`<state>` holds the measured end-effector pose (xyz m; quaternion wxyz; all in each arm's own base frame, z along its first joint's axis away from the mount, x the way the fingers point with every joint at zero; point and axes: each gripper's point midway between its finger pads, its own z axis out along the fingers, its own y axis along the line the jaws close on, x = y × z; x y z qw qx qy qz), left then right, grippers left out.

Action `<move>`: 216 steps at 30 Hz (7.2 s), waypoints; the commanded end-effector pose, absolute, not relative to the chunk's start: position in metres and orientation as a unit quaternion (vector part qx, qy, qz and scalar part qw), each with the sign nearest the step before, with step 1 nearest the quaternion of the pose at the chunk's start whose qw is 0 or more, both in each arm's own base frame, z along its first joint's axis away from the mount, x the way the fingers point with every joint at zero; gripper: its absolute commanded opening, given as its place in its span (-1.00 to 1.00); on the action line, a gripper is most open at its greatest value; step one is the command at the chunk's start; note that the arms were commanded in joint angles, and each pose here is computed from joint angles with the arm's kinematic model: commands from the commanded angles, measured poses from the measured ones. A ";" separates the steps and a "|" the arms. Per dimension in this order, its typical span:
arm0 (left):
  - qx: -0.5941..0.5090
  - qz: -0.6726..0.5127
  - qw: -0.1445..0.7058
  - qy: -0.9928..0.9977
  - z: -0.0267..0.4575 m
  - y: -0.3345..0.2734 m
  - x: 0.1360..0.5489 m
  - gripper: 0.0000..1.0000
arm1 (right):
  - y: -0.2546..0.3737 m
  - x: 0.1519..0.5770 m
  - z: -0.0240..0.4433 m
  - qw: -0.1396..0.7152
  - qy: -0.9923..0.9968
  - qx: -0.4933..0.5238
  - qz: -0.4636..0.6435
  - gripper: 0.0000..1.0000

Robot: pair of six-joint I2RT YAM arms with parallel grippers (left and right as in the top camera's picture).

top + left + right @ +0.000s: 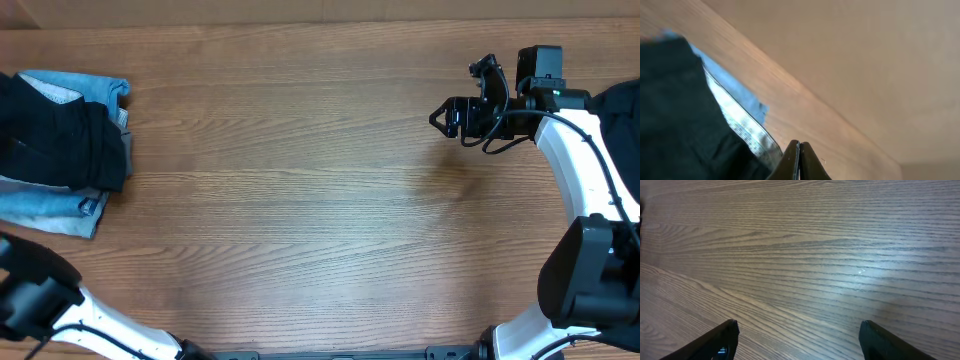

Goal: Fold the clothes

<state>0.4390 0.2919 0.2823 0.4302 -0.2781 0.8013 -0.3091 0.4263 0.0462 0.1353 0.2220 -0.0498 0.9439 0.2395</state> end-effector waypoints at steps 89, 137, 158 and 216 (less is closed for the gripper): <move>0.041 -0.510 0.297 0.806 0.308 -0.132 0.499 1.00 | -0.072 0.412 0.151 0.243 0.951 0.080 0.172 1.00; -0.107 -0.265 0.394 0.873 0.266 -0.054 0.551 1.00 | 0.094 0.161 0.448 0.636 0.718 -0.221 0.176 1.00; -0.108 -0.265 0.394 0.873 0.266 -0.054 0.551 1.00 | 0.086 0.208 0.292 0.831 0.503 -0.220 0.085 1.00; -0.078 -0.262 0.514 0.813 0.456 -0.055 0.366 1.00 | 0.057 0.239 0.173 0.702 0.694 -0.151 0.049 1.00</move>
